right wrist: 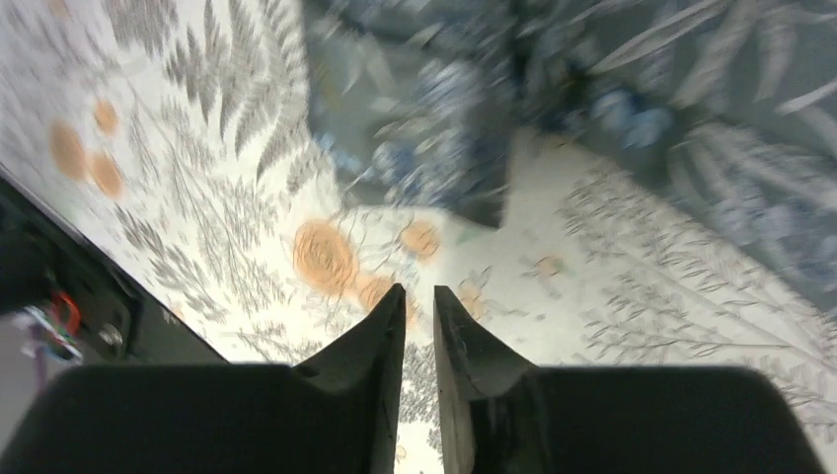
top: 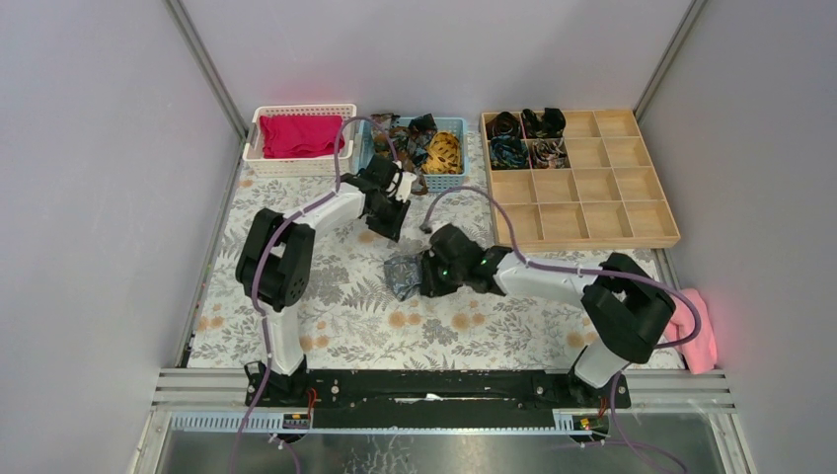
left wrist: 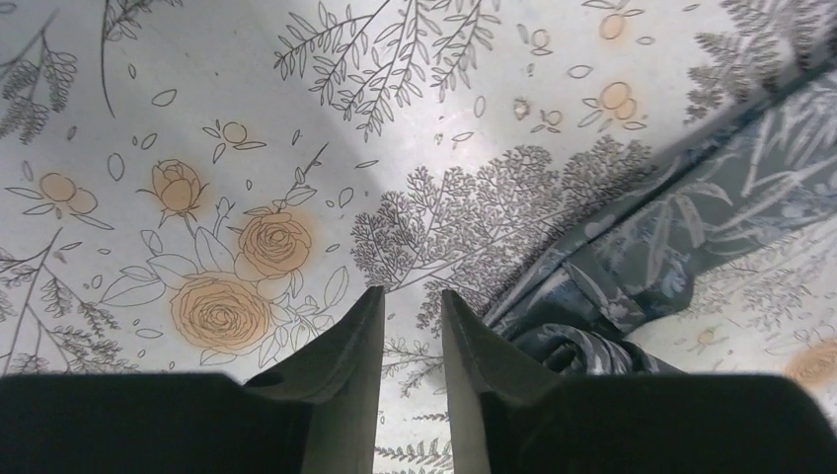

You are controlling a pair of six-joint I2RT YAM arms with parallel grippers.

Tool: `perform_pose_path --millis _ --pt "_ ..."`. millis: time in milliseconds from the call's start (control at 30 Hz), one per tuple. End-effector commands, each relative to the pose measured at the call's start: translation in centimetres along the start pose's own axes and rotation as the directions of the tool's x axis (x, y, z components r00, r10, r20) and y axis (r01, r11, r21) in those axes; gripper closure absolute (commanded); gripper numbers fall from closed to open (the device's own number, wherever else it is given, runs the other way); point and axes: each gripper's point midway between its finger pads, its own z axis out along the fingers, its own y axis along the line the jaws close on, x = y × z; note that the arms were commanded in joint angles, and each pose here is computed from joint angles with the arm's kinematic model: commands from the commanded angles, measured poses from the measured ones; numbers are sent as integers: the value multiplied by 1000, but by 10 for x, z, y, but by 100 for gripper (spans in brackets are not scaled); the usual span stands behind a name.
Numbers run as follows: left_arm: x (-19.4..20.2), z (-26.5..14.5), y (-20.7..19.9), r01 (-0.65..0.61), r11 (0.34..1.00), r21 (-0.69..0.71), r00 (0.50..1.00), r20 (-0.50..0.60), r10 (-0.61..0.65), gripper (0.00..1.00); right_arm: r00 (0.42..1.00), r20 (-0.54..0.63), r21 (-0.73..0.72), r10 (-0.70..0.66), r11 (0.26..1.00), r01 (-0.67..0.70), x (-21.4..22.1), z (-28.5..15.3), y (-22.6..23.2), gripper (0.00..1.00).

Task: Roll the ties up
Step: Roll the tie at the center of the board.

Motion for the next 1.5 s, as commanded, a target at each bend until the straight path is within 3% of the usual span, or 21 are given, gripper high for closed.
perform_pose_path --millis 0,200,433,800,1000,1267,1467 --pt "7 11 13 44 998 -54 998 -35 -46 67 990 -57 187 -130 973 138 32 -6 -4 83" --pt "10 16 9 67 997 -34 996 -51 -69 72 976 -100 274 -193 938 213 63 10 3 93" --pt "37 33 7 109 994 -26 985 -131 -112 81 968 -70 370 -243 894 251 63 27 -7 97" --pt "73 53 -8 126 991 37 968 -224 -114 94 949 -22 454 -316 842 291 33 68 -6 100" --pt "86 59 -20 119 990 72 962 -254 -97 96 955 26 497 -294 833 243 3 79 -17 100" --pt "105 64 -31 106 990 90 945 -320 -72 98 948 115 556 -297 810 186 -39 60 -23 100" --pt "113 63 -42 86 990 111 935 -352 -42 98 952 61 518 -301 825 227 -47 73 -20 100"
